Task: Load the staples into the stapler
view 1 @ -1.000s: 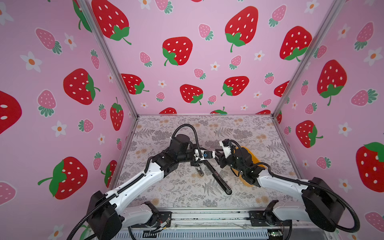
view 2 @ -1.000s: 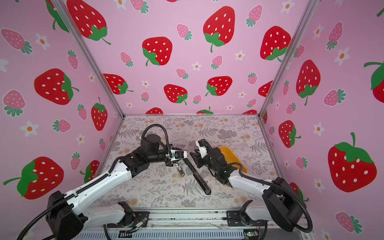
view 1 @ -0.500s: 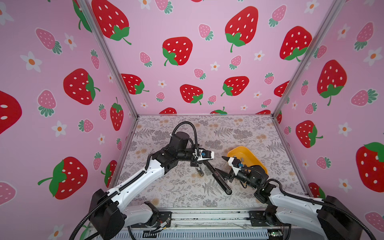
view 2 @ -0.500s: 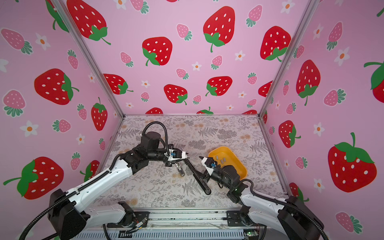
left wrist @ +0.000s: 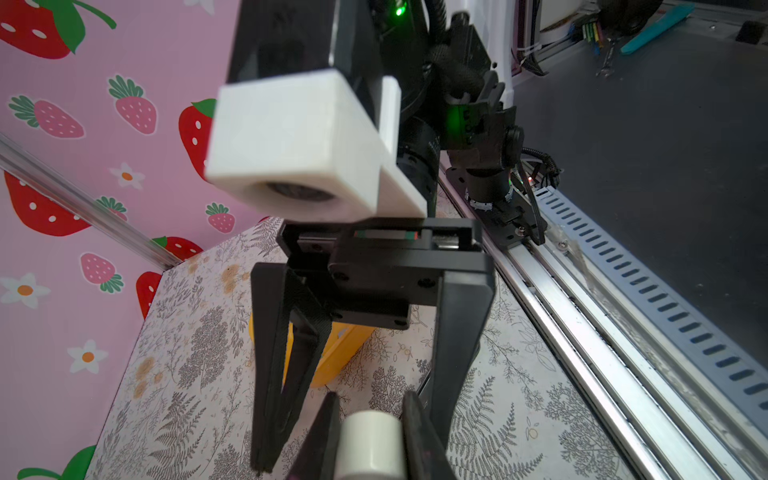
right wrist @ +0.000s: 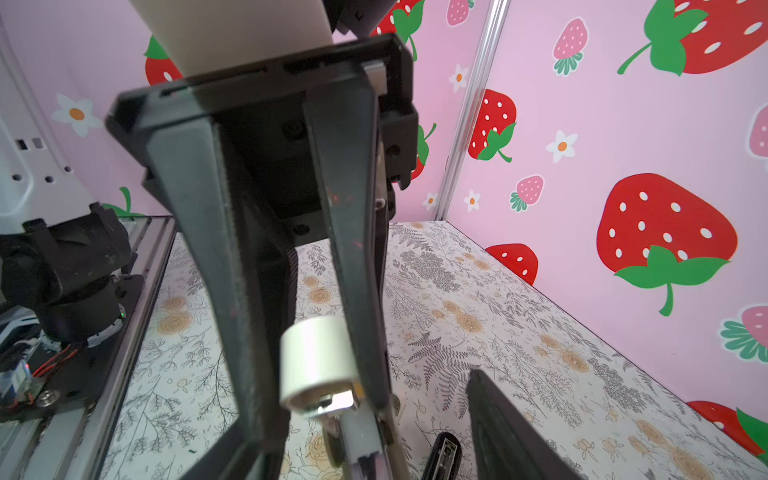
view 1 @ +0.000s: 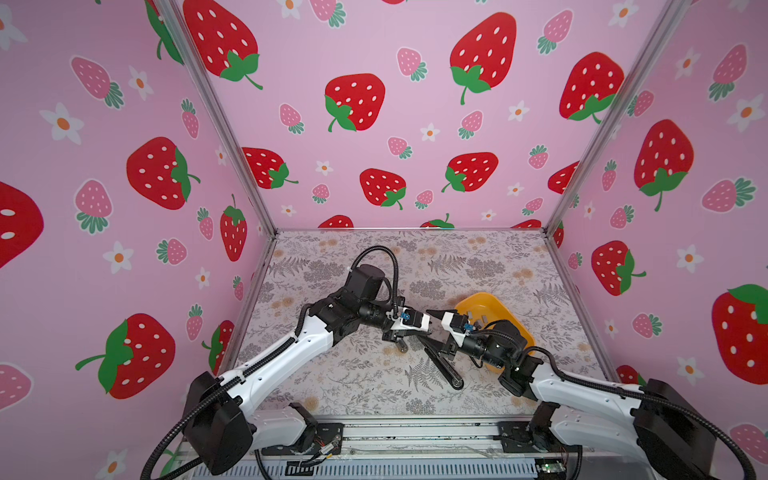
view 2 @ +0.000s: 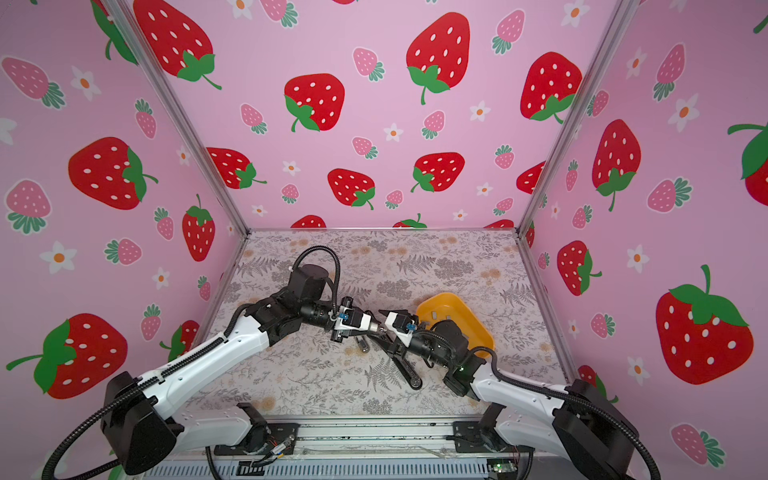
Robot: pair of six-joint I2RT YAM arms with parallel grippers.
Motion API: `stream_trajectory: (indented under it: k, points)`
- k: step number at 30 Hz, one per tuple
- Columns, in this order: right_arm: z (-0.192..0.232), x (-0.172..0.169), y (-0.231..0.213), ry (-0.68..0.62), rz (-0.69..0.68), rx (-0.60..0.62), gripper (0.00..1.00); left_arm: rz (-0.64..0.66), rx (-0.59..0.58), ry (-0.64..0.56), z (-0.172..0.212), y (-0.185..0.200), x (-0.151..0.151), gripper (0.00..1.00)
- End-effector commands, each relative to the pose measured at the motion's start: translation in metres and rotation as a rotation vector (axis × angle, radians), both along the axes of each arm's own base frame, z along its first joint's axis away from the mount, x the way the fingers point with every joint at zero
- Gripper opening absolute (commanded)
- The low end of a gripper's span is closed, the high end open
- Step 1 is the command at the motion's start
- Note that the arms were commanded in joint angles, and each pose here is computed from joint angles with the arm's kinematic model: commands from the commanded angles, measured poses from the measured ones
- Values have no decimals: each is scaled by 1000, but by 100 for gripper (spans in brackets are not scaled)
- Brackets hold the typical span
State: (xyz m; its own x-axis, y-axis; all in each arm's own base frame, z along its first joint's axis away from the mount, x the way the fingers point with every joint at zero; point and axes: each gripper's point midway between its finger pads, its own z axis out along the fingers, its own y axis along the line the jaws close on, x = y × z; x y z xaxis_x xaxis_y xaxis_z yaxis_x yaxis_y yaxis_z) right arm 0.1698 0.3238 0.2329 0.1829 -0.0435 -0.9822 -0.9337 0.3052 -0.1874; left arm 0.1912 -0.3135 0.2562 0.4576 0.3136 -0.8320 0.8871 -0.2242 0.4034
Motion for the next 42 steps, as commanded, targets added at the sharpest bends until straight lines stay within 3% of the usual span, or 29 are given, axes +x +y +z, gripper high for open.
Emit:
stream_trajectory:
  k: [1,17,18,21,23,26,35,42]
  points:
    - [-3,-1,7,-1,24,-33,63,-52,-44,-24,19,-5,-6,0]
    - [-15,3,18,36,39,-74,33,-55,-57,-25,23,-5,-7,0]
    - [-14,4,18,40,35,-72,32,-48,-56,-28,23,-5,-6,3]
    - [-15,15,15,70,-36,-67,30,6,-76,-48,25,-5,2,27]
    - [-15,29,8,104,-119,-53,28,65,-102,-68,27,-4,12,40]
    - [-15,40,0,135,-186,-32,22,182,-130,-84,33,1,32,50]
    - [-15,74,-20,259,-371,20,15,591,-190,-118,46,41,108,52]
    - [-35,86,10,434,-410,-149,6,1007,-230,-153,52,105,167,52]
